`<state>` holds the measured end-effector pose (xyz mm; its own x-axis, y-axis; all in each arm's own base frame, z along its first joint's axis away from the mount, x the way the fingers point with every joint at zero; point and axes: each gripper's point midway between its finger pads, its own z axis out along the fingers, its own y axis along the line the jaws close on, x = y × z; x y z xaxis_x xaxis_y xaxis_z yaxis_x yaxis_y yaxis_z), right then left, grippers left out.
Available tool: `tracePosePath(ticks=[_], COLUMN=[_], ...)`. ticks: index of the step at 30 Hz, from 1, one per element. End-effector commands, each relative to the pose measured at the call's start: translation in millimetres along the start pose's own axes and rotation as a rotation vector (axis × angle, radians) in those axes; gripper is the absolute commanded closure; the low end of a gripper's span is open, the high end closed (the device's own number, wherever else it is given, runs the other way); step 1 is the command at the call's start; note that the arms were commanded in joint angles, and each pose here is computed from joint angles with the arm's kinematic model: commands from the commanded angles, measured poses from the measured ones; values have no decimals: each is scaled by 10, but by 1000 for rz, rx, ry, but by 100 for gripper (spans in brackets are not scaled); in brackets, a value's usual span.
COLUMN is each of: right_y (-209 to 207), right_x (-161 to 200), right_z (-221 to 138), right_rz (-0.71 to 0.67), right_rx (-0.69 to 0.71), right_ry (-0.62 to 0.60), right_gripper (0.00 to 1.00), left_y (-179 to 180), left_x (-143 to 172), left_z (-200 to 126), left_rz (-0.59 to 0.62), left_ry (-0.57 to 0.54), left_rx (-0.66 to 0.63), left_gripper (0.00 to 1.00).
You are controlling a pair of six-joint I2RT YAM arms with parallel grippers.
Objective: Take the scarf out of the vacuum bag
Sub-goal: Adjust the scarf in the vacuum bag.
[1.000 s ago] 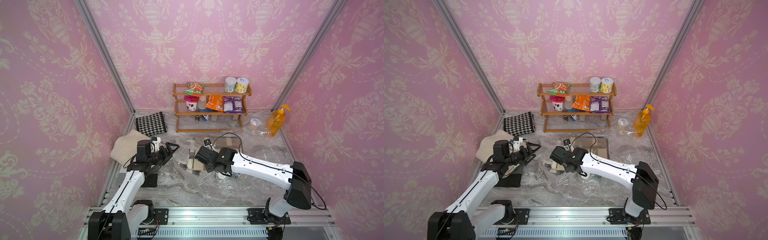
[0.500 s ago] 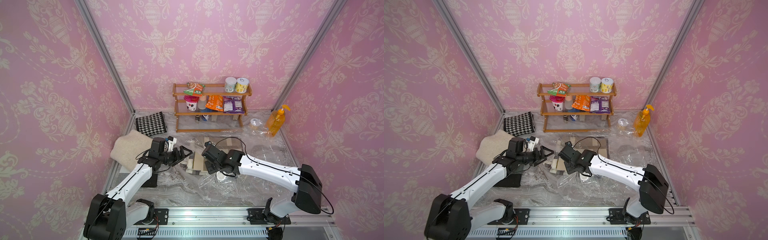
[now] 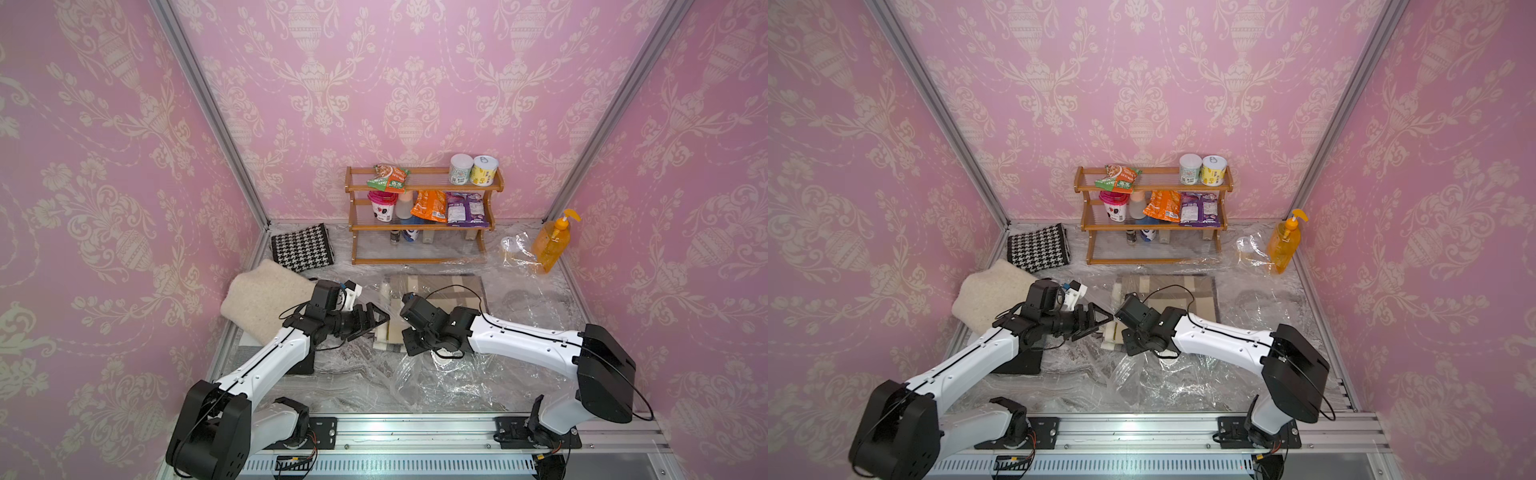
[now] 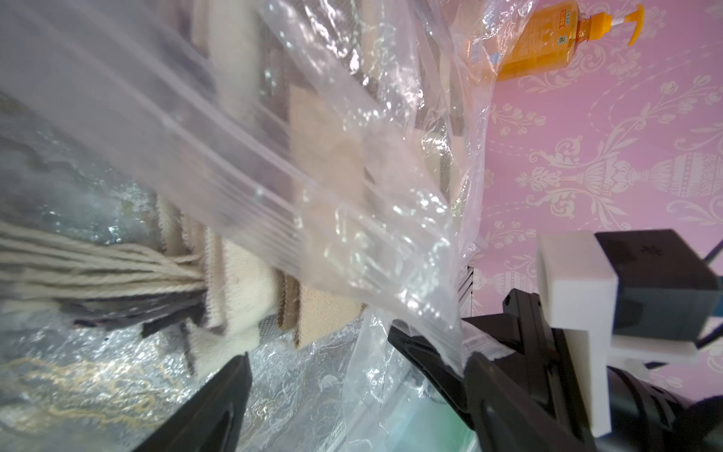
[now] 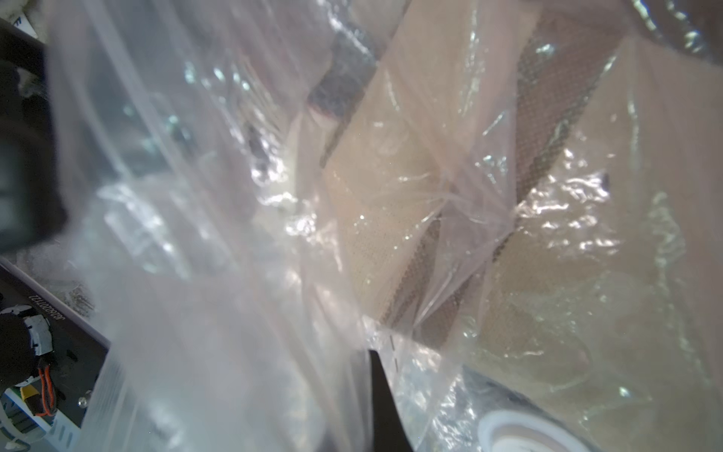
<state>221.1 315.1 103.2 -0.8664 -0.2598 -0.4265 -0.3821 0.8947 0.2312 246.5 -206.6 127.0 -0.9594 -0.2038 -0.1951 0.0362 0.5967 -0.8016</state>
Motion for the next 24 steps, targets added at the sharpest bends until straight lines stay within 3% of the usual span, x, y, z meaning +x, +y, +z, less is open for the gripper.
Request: tracePosePath(ticks=[1, 6, 9, 12, 21, 24], right_y=[-46, -125, -166, -205, -215, -224], right_x=[24, -12, 12, 52, 12, 15], right_z=[31, -38, -57, -59, -127, -139], right_rz=[53, 93, 106, 112, 116, 120], right_rx=[5, -12, -28, -33, -46, -45], right_ry=[13, -19, -21, -20, -42, -42], right_gripper=[95, 95, 95, 95, 95, 95], left_y=[120, 220, 240, 176, 123, 217], left_x=[49, 50, 15, -50, -148, -165], left_z=[96, 176, 234, 315, 594, 623], left_rz=[51, 64, 73, 95, 123, 123], left_ry=[-13, -32, -41, -41, -7, 4], left_rx=[-49, -73, -80, -64, -79, -142], left_gripper=[14, 21, 38, 45, 47, 50])
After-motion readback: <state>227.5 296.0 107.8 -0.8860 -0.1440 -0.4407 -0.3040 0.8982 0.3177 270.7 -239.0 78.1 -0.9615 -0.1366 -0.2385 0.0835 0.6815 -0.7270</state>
